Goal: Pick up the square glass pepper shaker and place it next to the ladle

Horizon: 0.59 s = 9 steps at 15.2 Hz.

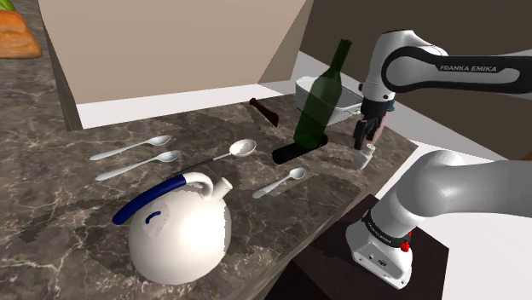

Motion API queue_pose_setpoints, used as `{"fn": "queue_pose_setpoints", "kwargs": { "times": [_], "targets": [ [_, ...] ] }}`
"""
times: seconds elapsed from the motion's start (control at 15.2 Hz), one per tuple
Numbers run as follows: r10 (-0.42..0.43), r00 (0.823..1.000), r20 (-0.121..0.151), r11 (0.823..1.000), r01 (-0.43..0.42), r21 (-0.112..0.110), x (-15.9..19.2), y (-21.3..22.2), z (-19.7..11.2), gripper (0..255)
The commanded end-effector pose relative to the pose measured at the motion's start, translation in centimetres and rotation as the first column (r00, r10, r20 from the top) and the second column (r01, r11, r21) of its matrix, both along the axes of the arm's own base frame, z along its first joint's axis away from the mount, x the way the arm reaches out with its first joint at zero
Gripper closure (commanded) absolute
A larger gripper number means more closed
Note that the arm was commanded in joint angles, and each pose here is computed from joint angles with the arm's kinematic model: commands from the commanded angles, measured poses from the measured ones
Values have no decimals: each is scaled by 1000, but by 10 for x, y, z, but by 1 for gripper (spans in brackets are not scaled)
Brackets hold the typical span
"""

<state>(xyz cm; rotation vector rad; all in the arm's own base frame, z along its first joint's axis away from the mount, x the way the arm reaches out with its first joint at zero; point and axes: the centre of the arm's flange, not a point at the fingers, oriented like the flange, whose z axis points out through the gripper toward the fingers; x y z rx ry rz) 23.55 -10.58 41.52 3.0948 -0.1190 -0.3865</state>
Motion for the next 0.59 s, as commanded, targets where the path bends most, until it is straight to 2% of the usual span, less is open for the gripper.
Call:
{"fn": "queue_pose_setpoints", "kwargs": {
  "times": [0.0, 0.33, 0.53],
  "targets": [
    [2, 1000, -3, 1000, -2, 2, -4, -4, -13, 0],
    [2, 1000, -3, 1000, -2, 2, -12, -4, -41, 0],
    [2, 1000, -3, 1000, -2, 2, -12, -4, -41, 0]
  ]
}}
